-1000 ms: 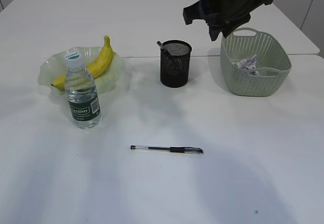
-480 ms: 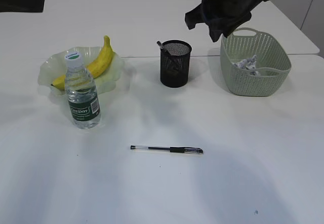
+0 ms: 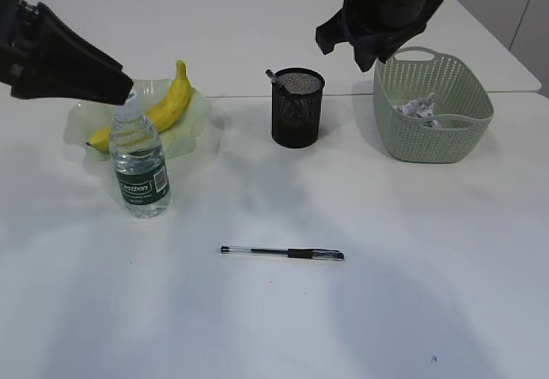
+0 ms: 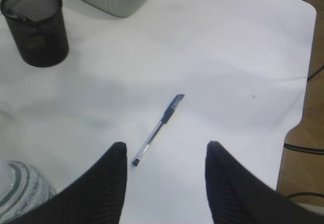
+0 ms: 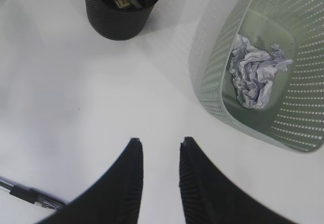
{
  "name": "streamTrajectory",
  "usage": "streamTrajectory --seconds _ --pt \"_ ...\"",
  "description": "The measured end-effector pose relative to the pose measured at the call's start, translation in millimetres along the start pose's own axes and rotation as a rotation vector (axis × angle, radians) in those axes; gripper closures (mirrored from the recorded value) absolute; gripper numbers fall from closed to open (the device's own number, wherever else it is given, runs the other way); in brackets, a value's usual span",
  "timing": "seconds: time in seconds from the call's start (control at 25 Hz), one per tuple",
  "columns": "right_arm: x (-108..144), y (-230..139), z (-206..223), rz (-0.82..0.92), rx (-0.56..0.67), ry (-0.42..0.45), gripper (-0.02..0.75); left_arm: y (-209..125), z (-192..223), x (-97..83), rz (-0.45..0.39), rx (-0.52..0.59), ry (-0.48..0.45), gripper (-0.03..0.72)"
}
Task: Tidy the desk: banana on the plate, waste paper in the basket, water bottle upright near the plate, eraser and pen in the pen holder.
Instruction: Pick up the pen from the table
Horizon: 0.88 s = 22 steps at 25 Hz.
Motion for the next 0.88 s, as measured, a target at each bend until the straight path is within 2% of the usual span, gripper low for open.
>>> streamTrajectory --seconds 0.16,0.48,0.68,0.88 --pt "0 0 0 -0.013 0.0 0.0 0.546 4 16 -2.7 0.017 0.071 -0.05 0.337" --pt "0 0 0 -0.029 0.001 0.0 0.545 27 40 -7.1 0.116 0.184 -0.088 0.338" --pt "0 0 0 -0.055 -0.002 0.0 0.546 27 60 4.7 0.153 0.324 -0.087 0.333" --pt "0 0 0 -0.083 -0.003 0.001 0.545 19 85 17.0 0.17 0.373 -0.058 0.324"
Point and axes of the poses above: a point on each arm's last joint axis where the gripper is mounted, z pointing out along that axis toward the gripper, x along the wrist's bending axis when the last joint is at zero, y = z × x, the point moved 1 cm from there along z, pointing out along that axis toward the gripper, and after that the axes turned 10 degrees about z, right-handed, at the moved point
